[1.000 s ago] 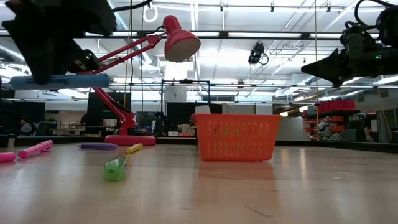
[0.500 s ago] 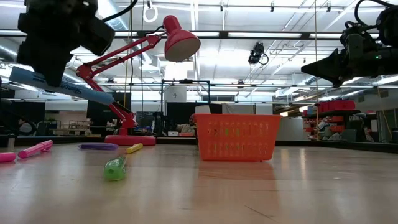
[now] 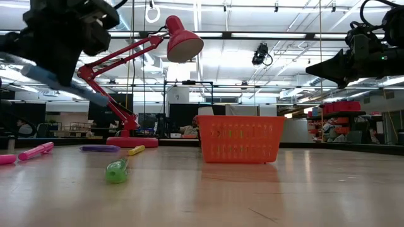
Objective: Pick & Place Markers
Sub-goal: Put the blue highlighter into the black bin
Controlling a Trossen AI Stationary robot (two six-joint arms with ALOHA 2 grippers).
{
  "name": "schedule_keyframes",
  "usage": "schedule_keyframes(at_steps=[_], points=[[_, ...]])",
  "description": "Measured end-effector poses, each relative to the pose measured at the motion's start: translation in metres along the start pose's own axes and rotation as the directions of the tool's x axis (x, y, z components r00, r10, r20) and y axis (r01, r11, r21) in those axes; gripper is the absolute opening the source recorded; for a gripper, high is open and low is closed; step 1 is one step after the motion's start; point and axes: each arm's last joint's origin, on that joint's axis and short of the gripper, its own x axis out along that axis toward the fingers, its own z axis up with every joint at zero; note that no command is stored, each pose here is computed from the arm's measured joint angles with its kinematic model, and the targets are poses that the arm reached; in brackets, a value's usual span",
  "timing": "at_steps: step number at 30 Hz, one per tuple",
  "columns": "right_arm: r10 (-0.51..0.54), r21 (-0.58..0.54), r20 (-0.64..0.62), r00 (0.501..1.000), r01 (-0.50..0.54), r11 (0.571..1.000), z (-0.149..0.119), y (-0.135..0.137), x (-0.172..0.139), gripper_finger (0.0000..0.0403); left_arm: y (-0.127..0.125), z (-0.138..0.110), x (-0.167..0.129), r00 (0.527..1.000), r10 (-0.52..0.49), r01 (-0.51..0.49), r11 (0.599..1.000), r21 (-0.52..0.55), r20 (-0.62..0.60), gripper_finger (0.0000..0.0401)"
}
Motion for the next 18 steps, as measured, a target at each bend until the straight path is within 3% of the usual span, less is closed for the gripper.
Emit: schedule_keyframes(at_steps=[8,18], points=[[0.000,0.000,-0.001,1.000,0.000,1.000,0.000,0.000,0.000,0.0010,-0.019,0.009,-0.023,0.994,0.099,-0.099,0.995,-0.003,0.045,0.0060],[0.000,0.000,-0.001,1.000,0.000,1.000,0.000,0.000,0.000,0.0010,-0.061,0.036,-0.026,0.995,0.069,-0.069,0.998,-0.011,0.066,0.0060]])
